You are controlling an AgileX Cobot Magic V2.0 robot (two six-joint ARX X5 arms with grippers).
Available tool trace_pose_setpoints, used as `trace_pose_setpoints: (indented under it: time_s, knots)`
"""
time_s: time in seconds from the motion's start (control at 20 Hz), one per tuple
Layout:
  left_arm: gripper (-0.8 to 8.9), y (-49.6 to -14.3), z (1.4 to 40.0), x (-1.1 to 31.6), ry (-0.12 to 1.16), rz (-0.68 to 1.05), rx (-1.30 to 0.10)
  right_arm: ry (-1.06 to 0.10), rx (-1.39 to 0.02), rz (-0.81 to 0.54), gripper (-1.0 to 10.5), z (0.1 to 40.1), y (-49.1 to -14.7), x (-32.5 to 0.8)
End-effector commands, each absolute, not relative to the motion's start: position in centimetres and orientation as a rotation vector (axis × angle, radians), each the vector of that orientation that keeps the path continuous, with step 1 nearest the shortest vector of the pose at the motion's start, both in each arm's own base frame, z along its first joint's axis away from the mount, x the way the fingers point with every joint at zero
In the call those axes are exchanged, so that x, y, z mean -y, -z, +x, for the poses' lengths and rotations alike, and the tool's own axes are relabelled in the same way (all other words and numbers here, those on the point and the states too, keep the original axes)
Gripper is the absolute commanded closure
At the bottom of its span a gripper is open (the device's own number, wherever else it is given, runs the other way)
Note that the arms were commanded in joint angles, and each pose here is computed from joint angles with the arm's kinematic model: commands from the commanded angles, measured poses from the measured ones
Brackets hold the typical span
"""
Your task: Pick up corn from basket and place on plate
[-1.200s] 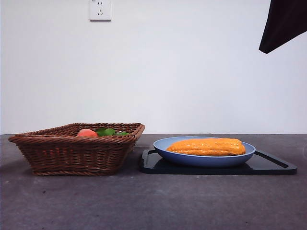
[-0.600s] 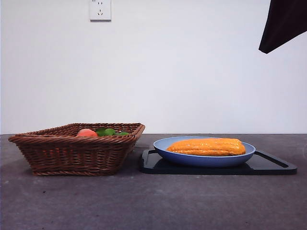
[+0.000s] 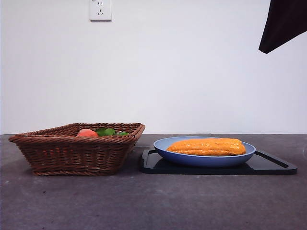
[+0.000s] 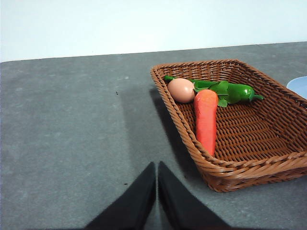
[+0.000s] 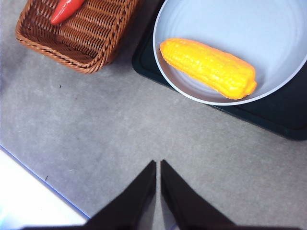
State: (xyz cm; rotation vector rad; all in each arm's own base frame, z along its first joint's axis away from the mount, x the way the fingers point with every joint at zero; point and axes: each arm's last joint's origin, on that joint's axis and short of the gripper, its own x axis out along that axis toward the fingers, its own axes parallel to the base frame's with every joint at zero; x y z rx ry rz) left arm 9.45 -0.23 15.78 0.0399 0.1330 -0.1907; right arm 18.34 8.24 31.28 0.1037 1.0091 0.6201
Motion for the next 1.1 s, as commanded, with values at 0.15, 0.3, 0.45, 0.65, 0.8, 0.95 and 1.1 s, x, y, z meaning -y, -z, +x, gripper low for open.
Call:
trace_pose_setpoints:
  time_s: [0.15,0.3,0.45,0.65,0.8,0.95,1.1]
  knots:
    - [8.06,-14.8,9.6,0.2,0.187,0.027,-0.165,-0.620,-1.007,0.109,9.4,18.6,-31.4,-8.4]
    - [8.06,-14.8,9.6,0.2,0.188,0.027,-0.165,-0.620,-1.007,0.109,9.4,18.6,-31.4,-8.4]
    - [8.06,-14.8,9.6,0.2,0.188,0.027,-0.165,-0.620,-1.007,0.109,9.4,18.6,-31.4,-8.4]
    - [8.06,-14.8,9.6,0.2,0.187,0.027,-0.165,-0.620,-1.007,0.109,9.4,18.6,-31.4,-8.4]
    - [8.06,-14.8,9.6,0.2,0.187,0.027,-0.165,-0.645,-0.974,0.069,9.4,18.7,-31.5,-8.4]
    - [8.06,-14.8,9.6,0.2,0.188,0.027,-0.164,-0.577,-0.746,-0.020,9.4,19.0,-33.3,-7.2]
    - [8.06,-14.8,9.6,0.2,0.188,0.027,-0.162,-0.514,-0.476,-0.061,9.4,18.3,-36.0,-5.7]
